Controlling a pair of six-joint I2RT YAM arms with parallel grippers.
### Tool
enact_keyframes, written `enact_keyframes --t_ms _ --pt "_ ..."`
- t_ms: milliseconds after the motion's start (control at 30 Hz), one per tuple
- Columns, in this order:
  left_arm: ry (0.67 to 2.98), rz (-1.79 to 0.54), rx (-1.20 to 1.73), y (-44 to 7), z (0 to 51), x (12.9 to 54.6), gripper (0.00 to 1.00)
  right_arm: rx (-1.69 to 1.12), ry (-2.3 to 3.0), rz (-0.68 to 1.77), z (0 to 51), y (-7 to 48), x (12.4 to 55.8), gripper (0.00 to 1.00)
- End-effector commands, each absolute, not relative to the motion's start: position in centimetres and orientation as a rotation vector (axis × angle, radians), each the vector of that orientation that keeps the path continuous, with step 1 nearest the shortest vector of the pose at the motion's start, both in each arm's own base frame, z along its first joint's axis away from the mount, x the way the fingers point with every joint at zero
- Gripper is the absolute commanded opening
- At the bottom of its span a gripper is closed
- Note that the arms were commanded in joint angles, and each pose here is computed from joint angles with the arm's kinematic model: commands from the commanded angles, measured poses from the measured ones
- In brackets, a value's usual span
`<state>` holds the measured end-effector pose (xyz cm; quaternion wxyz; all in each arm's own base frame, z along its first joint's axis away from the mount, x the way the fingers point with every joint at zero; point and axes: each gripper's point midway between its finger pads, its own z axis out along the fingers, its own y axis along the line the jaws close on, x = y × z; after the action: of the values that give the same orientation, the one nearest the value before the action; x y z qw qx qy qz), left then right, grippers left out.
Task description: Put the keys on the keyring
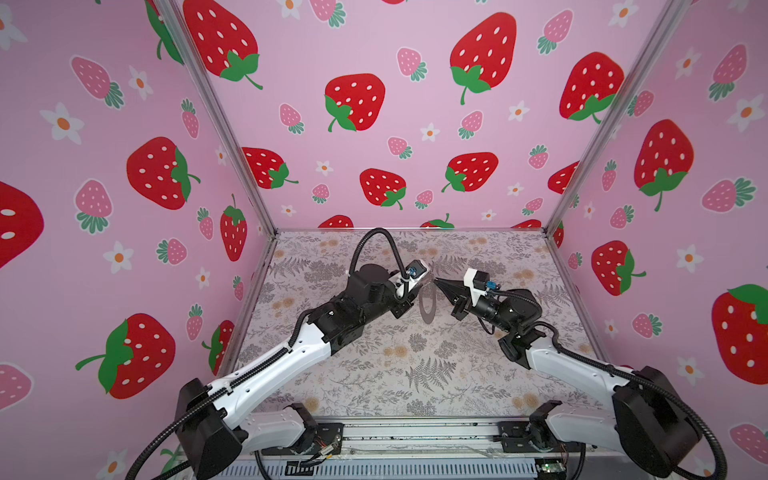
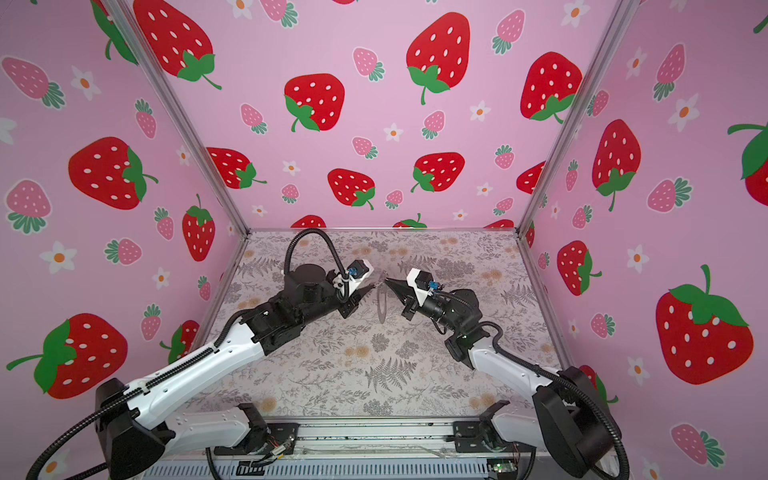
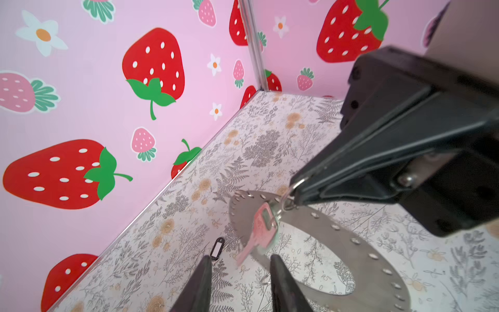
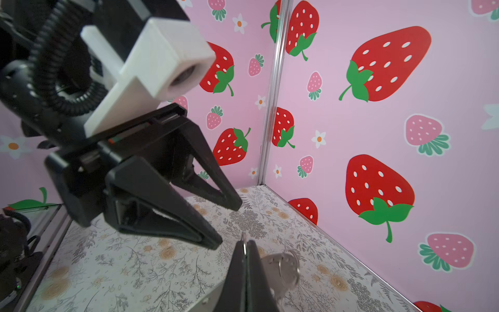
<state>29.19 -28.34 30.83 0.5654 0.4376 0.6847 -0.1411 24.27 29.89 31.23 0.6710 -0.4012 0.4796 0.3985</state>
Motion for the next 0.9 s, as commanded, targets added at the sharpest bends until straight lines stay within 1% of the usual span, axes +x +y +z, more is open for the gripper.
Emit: enact_keyframes --t_ms 0,167,433,767,867 --pt "1.579 -0.478 1.114 -28.8 31.2 27.6 0.37 -0.967 0.943 0.928 33.0 29.9 22.4 0.0" --pt "1.538 -0.607 1.181 -29.7 31.6 26.4 0.36 -1.009 0.897 0.952 33.4 30.1 21.4 0.0" --pt "1.492 -0.722 1.253 -31.2 31.9 25.3 0.34 -1.026 0.878 0.961 33.9 30.2 21.0 0.0" --pt "1.465 -0.722 1.26 -31.0 32.1 24.8 0.32 -1.05 0.862 0.963 33.9 30.3 20.6 0.0" --pt "1.453 -0.725 1.258 -31.1 32.4 24.9 0.3 -1.08 0.838 0.987 33.8 30.4 20.0 0.0"
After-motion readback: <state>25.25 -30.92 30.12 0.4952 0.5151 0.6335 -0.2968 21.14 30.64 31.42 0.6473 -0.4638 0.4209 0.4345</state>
